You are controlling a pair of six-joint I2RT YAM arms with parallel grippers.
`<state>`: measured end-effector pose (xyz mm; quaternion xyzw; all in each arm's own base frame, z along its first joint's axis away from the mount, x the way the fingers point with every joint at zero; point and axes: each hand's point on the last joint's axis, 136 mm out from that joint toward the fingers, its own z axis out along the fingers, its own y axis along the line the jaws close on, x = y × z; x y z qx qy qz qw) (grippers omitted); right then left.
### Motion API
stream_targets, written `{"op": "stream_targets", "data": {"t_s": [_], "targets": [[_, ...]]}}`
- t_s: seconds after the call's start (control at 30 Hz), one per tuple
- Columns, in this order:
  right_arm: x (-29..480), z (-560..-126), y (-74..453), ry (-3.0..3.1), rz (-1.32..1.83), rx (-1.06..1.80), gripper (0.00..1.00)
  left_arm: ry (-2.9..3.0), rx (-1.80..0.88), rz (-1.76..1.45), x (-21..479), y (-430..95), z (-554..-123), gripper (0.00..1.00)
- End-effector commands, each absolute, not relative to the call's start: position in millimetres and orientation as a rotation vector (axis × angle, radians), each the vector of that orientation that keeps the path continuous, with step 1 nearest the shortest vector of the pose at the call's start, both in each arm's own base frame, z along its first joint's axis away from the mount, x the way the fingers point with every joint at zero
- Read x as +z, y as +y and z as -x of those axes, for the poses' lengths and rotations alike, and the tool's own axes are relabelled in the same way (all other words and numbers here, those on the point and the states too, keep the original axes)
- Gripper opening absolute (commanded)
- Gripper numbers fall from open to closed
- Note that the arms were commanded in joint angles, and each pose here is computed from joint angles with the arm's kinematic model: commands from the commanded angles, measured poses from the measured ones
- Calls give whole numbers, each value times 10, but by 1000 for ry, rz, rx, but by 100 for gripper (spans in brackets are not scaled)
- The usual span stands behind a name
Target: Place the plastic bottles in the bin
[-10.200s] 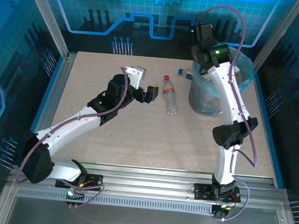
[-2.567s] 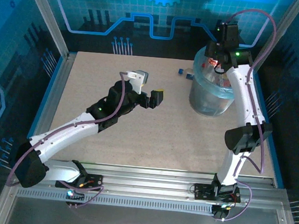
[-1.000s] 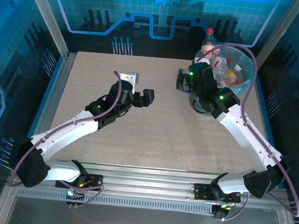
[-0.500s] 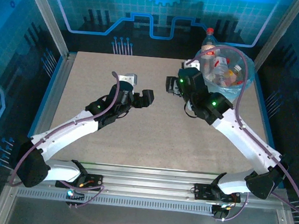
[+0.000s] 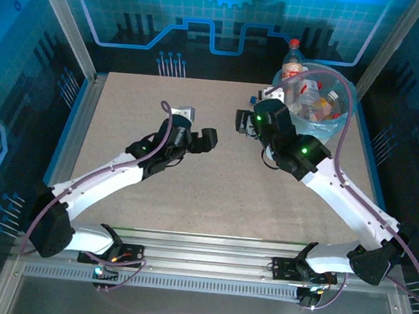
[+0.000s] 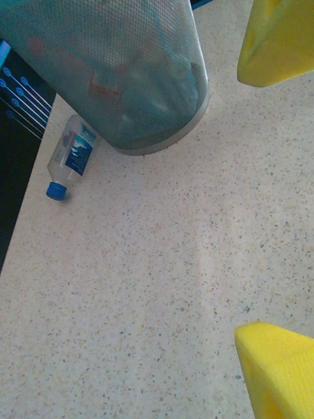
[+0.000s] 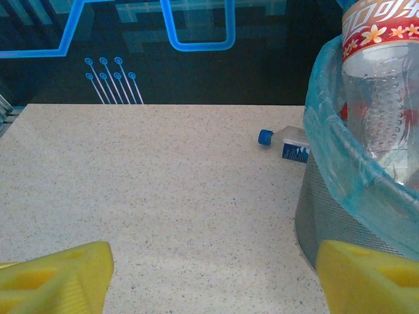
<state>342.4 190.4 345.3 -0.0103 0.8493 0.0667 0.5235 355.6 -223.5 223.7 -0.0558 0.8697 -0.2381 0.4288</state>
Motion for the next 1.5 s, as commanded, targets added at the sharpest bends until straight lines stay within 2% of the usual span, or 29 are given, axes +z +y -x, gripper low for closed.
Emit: {"op": "stream_targets", "data": {"t_s": [0.0,0.33,0.6,0.9,1.03,1.23,1.47], "targets": [[3531,-3385,1899,2002,19,175,83,2189,-631,135,2276,-2342,-3629,93],[3763,-3248,1788,1955,47,189,84,2289,-535,23,2161,-2707,-4092,94],[3993,-3076,1726,1895,86,241,84,2349,-502,-70,1883,-3151,-4828,97],[3952,-3085,1766,1881,150,229,84,2312,-762,-9,1788,-3318,-5855,93],[3852,-3166,1904,1904,176,250,83,2227,-962,175,1630,-3276,-6248,87],[3694,-3295,2216,1970,239,310,83,2108,-1235,484,1322,-3307,-6597,85],[3546,-3358,2397,2012,259,337,82,2016,-1345,707,935,-3384,-6789,84]]}}
